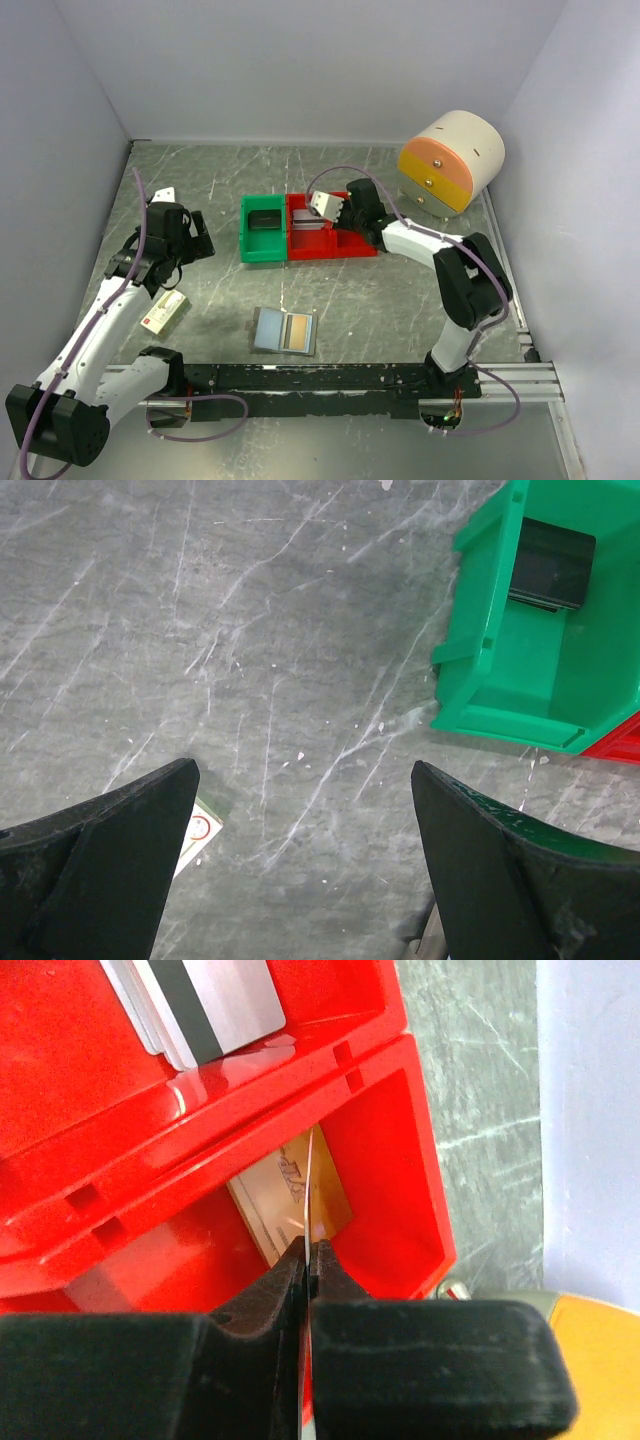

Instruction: Take the credit cards out of the card holder

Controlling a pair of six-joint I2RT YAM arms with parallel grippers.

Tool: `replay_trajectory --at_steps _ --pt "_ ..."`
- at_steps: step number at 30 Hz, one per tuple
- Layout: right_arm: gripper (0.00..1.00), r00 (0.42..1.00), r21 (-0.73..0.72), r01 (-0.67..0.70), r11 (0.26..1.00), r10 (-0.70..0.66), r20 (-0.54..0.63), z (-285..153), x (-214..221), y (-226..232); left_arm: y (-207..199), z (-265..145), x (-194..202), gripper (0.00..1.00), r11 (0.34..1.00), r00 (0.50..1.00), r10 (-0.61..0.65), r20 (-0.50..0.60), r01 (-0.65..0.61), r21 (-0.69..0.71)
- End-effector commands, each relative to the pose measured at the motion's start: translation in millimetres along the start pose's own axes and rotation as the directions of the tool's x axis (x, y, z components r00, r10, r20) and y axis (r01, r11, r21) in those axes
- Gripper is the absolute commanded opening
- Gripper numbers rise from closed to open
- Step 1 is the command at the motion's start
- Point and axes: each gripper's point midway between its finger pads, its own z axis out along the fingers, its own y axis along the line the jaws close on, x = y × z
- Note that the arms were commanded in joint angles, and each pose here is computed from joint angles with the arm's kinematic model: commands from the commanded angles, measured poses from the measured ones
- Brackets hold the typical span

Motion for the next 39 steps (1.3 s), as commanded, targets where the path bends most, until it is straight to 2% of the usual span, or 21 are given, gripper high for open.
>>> replay_trajectory --at_steps 1,17,23,29,36,39 --pt "0.00 1.000 0.058 0.024 0.998 -0.024 0.000 13 4 -23 1 -2 -14 1.00 1.000 0.999 -0.011 0.046 0.012 -0.010" --pt "0.00 0.997 0.034 0.068 0.997 -0.067 -0.023 43 18 -16 1 0 -12 0.99 1.000 0.999 -0.006 0.035 0.007 -0.016" --pt "0.05 0.998 0.035 0.066 0.997 -0.065 -0.023 45 19 -14 1 0 -13 0.99 1.000 0.999 -0.006 0.036 0.007 -0.019" --pt "0.19 0.998 0.001 0.065 0.998 -0.065 -0.017 43 19 -5 0 1 -13 0.99 1.000 0.999 -0.003 0.034 0.004 -0.012" --pt "0.20 0.996 -0.047 0.091 0.995 -0.092 -0.013 46 19 2 0 1 -12 0.99 1.000 1.000 -0.001 0.031 0.001 -0.011" --pt "0.24 0.995 -0.055 0.096 0.994 -0.097 -0.009 45 18 2 0 1 -12 0.99 1.000 0.999 -0.002 0.033 0.002 -0.009"
